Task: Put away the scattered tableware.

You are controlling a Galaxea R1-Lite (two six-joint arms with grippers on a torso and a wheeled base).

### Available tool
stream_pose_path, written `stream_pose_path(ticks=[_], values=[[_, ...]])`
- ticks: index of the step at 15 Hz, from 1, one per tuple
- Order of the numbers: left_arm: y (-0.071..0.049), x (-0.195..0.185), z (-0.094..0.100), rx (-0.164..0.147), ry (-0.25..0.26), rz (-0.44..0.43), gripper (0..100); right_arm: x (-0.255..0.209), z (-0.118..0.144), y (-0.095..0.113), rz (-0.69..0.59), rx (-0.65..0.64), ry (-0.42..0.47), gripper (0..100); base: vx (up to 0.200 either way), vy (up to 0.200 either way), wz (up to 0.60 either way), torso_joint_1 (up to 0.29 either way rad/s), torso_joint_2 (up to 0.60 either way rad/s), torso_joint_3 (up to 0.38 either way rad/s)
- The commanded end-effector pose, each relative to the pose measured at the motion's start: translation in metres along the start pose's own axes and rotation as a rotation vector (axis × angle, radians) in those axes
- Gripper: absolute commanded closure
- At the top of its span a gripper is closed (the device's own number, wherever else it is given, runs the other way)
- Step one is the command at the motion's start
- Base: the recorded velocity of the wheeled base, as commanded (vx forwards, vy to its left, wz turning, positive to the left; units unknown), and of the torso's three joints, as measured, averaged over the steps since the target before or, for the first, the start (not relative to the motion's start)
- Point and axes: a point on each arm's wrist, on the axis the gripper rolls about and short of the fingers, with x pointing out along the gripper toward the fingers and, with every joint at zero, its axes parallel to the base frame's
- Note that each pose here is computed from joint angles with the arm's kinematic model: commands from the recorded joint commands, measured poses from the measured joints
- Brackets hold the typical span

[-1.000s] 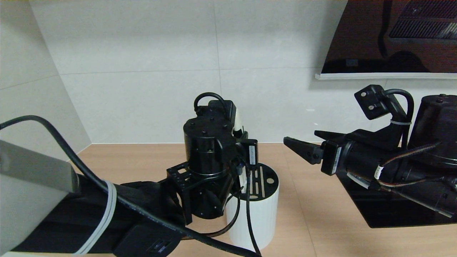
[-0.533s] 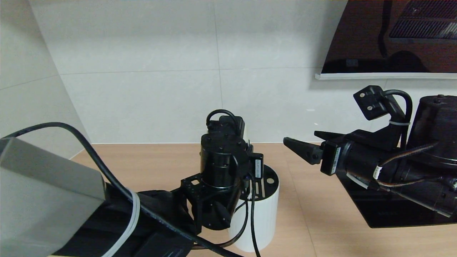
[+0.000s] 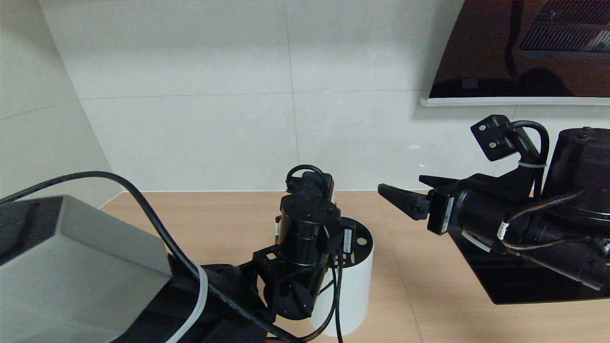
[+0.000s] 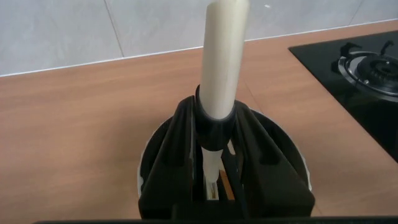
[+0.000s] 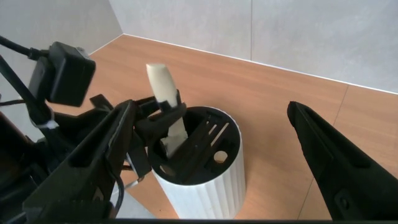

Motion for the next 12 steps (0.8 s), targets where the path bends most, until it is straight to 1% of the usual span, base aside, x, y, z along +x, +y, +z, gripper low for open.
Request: stream_pose_path(ticks=[1,2,7,9,10,12], values=[[0.0,0.0,-0.001,0.001,0.002,0.001,100,0.0,0.0,0.0,0.0,0.0,0.001,0,0.0,0.0,0.0,0.0,0.0,0.0],[0.0,0.0,-0.001,0.001,0.002,0.001,0,0.0,0.0,0.0,0.0,0.0,0.001,0,0.0,0.0,0.0,0.0,0.0,0.0],[0.001,-0.001,0.002,-0.003,-0.005,0.0,0,0.001,-0.001,0.0,0.0,0.0,0.003,0,0.0,0.0,0.0,0.0,0.0,0.0],[0.001,-0.004,0.008,-0.016,-0.021,-0.003,0,0.001,-0.001,0.0,-0.001,0.0,0.003,0,0.0,0.0,0.0,0.0,0.0,0.0],[0.007,-0.013,0.027,-0.054,-0.07,-0.007,0,0.0,0.0,0.0,-0.001,0.0,-0.002,0,0.0,0.0,0.0,0.0,0.0,0.0],[0.03,-0.038,0.072,-0.137,-0.187,-0.004,0,-0.007,0.006,-0.002,-0.021,-0.002,-0.029,0,0.0,0.0,0.0,0.0,0.0,0.0]])
